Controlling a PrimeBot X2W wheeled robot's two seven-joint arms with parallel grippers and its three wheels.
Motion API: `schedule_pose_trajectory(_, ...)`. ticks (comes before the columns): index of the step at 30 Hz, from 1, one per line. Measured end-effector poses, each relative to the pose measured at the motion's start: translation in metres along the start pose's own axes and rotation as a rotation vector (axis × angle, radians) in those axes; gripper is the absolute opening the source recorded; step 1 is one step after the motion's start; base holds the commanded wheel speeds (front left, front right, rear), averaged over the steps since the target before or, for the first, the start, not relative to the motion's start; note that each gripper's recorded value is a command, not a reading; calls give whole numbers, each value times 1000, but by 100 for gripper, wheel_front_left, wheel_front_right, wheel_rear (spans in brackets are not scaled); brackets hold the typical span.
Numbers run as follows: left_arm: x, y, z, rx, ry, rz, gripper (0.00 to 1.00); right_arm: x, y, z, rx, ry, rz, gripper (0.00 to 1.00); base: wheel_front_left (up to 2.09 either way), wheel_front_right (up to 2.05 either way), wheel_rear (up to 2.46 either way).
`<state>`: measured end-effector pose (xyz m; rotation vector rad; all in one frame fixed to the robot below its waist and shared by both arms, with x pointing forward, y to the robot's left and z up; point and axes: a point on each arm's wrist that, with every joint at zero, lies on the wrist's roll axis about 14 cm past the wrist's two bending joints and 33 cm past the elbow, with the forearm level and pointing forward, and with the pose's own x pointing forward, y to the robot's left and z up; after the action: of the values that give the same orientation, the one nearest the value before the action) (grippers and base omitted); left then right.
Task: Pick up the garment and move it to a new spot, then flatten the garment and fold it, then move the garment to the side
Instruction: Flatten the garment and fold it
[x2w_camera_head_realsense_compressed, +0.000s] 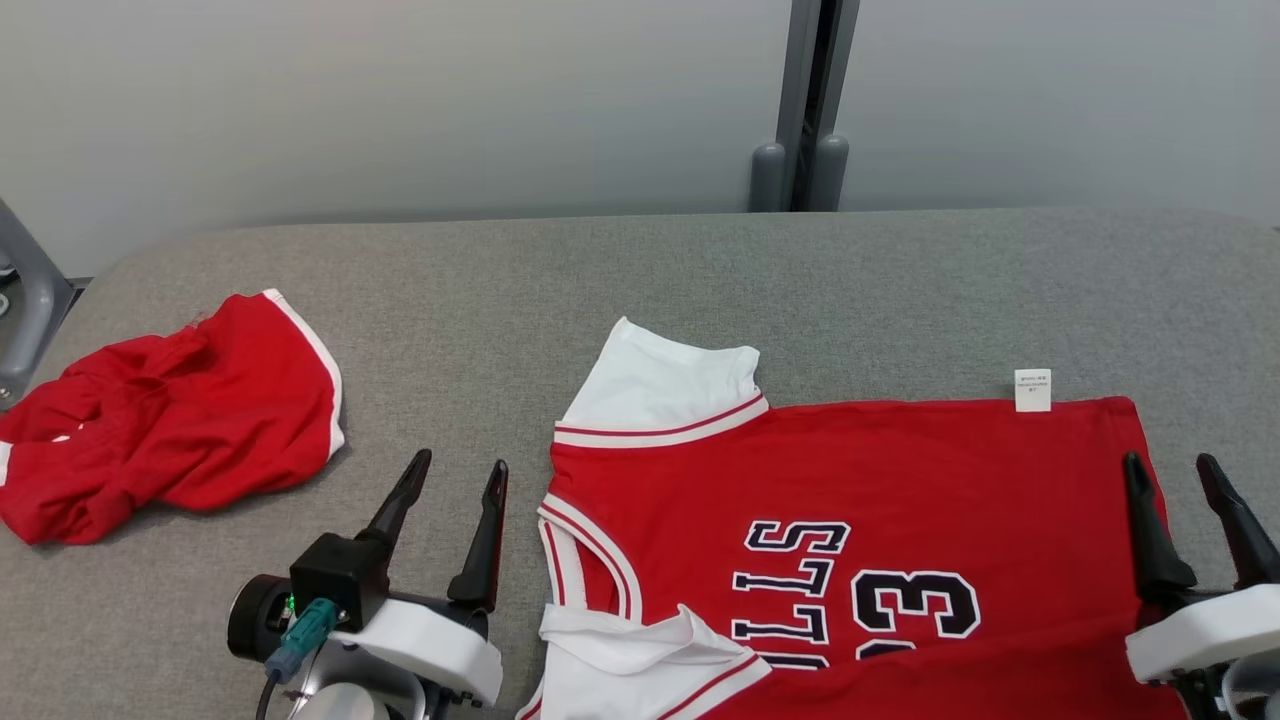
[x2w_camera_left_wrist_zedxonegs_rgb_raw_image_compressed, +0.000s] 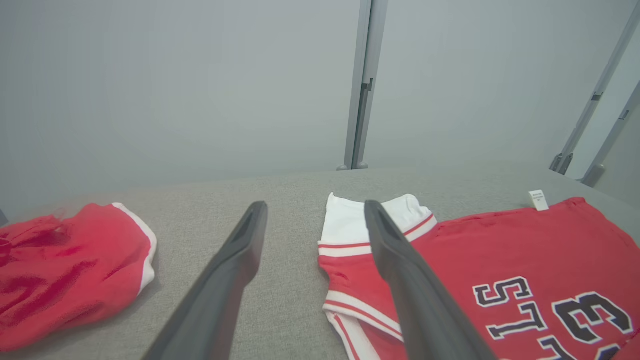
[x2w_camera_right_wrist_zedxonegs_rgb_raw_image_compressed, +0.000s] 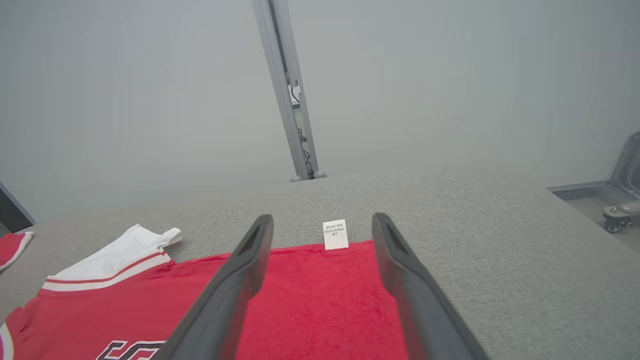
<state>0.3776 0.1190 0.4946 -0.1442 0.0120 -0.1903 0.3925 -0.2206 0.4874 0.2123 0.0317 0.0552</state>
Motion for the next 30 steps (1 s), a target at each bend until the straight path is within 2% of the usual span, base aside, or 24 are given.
schedule_pose_trajectory(4,16,2,1,-45,-22,41,100,7,14,-7,-10,-12,24,100,0,0,0)
schedule_pose_trajectory(8,31,0,13,-24,-69,38,100,17,22,-7,-23,-29,30,100,0,0,0)
schedule_pose_trajectory(14,41,2,-4,-24,-31,28,100,22,22,-5,1,-58,-8,100,0,0,0)
schedule_pose_trajectory(22,62,-7,-25,18,24,-36,100,24,11,-3,-1,-71,-46,100,0,0,0)
schedule_pose_trajectory(30,117,-20,-54,136,121,-164,100,29,3,-8,-4,-63,-72,100,0,0,0)
